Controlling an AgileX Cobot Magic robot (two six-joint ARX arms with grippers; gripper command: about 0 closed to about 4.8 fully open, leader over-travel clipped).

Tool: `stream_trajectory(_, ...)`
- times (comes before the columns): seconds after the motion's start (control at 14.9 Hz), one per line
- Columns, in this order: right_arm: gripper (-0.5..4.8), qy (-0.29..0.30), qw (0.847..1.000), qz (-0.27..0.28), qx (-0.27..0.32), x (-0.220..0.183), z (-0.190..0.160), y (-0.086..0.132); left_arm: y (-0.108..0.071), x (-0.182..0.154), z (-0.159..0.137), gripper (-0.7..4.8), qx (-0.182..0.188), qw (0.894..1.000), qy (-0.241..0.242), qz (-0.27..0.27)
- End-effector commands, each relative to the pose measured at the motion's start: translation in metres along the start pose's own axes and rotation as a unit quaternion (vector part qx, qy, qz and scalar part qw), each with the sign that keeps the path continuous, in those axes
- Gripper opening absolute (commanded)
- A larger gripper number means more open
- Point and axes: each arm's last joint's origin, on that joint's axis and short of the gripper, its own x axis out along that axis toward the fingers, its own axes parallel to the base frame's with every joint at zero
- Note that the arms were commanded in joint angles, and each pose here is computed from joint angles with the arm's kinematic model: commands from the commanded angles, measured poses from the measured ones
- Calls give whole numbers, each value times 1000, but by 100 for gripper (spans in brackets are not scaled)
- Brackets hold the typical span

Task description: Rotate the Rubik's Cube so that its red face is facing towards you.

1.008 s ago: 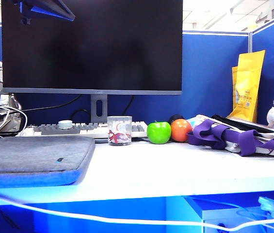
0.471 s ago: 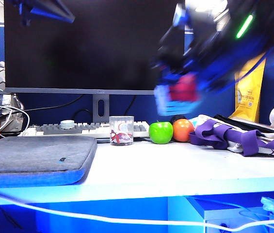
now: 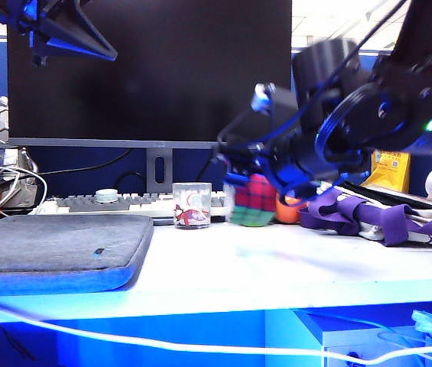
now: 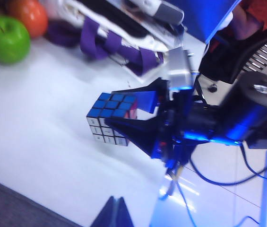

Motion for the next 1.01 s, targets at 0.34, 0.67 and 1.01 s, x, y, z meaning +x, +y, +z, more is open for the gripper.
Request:
stream_trajectory(0.34, -1, 19, 1000, -14, 18, 34, -25, -14, 0, -2, 5, -4, 11, 1000, -16, 3)
stream_trajectory(0.67, 109, 32, 999, -19, 4, 42, -30, -15, 0, -2, 6, -4, 13, 1000, -16, 5)
stream_trajectory(1.01, 479, 24, 1000, -17, 6, 42, -28, -16, 0, -2, 6, -4, 12, 1000, -16, 4)
